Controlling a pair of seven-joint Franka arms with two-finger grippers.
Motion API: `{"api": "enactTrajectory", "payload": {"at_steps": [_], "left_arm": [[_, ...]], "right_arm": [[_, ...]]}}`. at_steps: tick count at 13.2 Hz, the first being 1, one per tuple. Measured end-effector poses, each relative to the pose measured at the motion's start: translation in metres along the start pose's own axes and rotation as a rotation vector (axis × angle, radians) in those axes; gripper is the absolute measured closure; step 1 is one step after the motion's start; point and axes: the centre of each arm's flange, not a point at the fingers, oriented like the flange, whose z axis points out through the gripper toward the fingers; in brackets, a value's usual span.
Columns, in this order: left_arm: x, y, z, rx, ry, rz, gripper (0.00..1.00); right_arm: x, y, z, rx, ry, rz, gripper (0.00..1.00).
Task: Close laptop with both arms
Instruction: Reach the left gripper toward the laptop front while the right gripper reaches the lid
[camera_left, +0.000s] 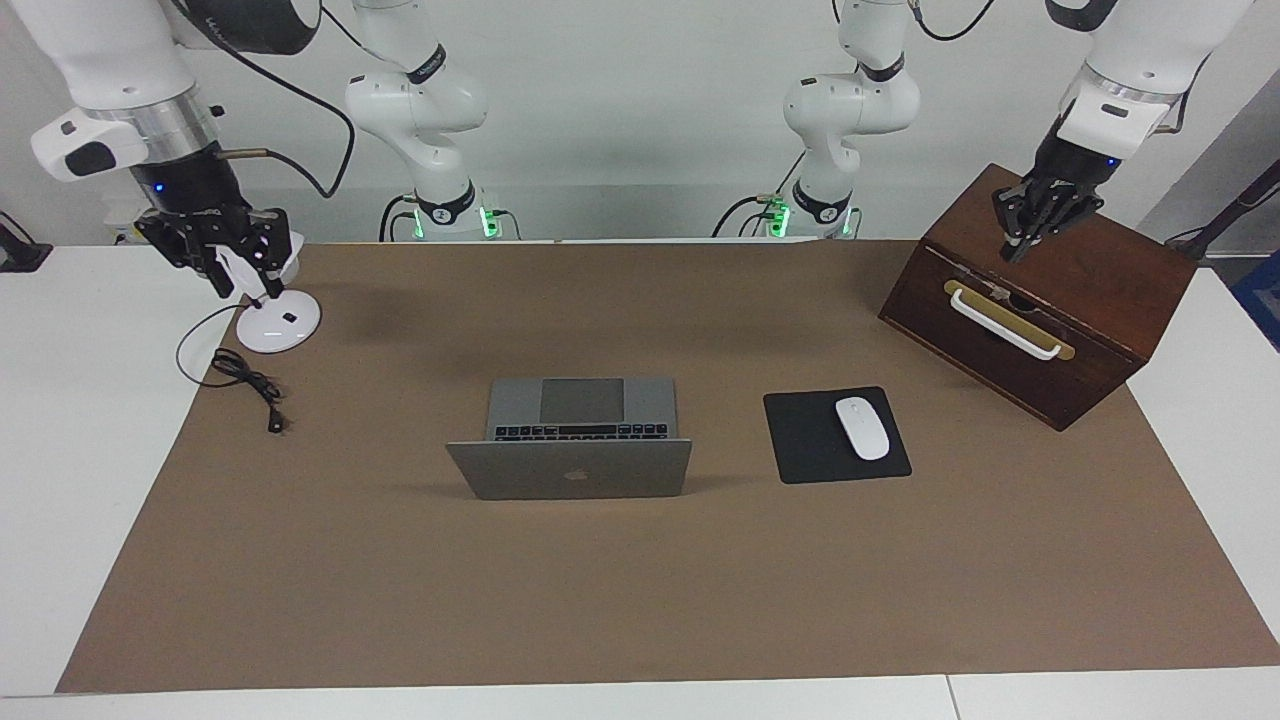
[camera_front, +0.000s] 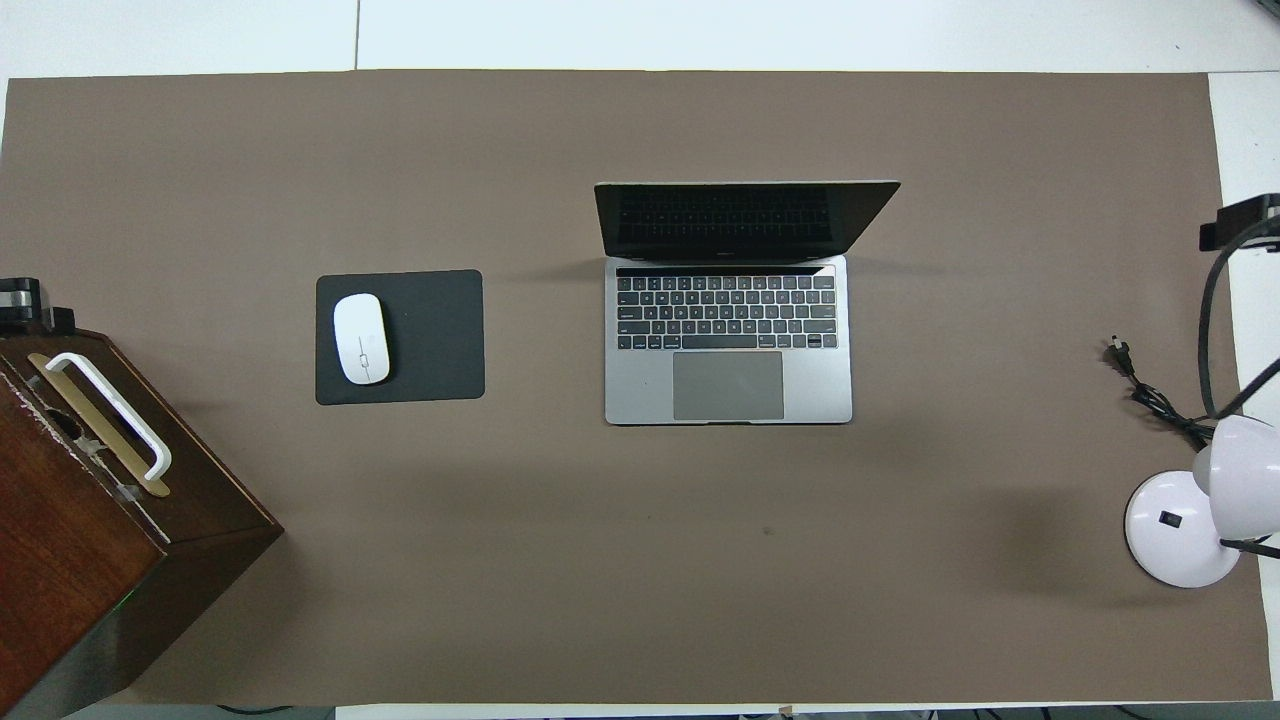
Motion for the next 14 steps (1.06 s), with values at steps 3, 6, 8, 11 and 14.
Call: {"api": "enactTrajectory", "payload": {"at_steps": [3, 6, 8, 11, 14], "left_arm": [[0.006, 0.010, -0.002, -0.017, 0.046, 0.023, 0.99], [0.010, 0.036, 0.000, -0.033, 0.094, 0.076, 0.99], [0.010, 0.057, 0.010, -0.057, 0.117, 0.107, 0.99], [0.006, 0.090, 0.035, -0.137, 0.187, 0.131, 0.99], [-0.023, 0.131, 0.067, -0.186, 0.275, 0.185, 0.99]], "right_arm": [[0.028, -0.002, 0.010, -0.011, 0.048, -0.002, 0.93], [0.047, -0.005, 0.011, -0.017, 0.108, -0.007, 0.99], [0.059, -0.008, 0.012, -0.021, 0.146, -0.011, 0.99], [0.085, -0.016, 0.019, -0.024, 0.182, -0.022, 0.99], [0.115, -0.035, 0.029, -0.017, 0.245, -0.049, 0.99]]}}
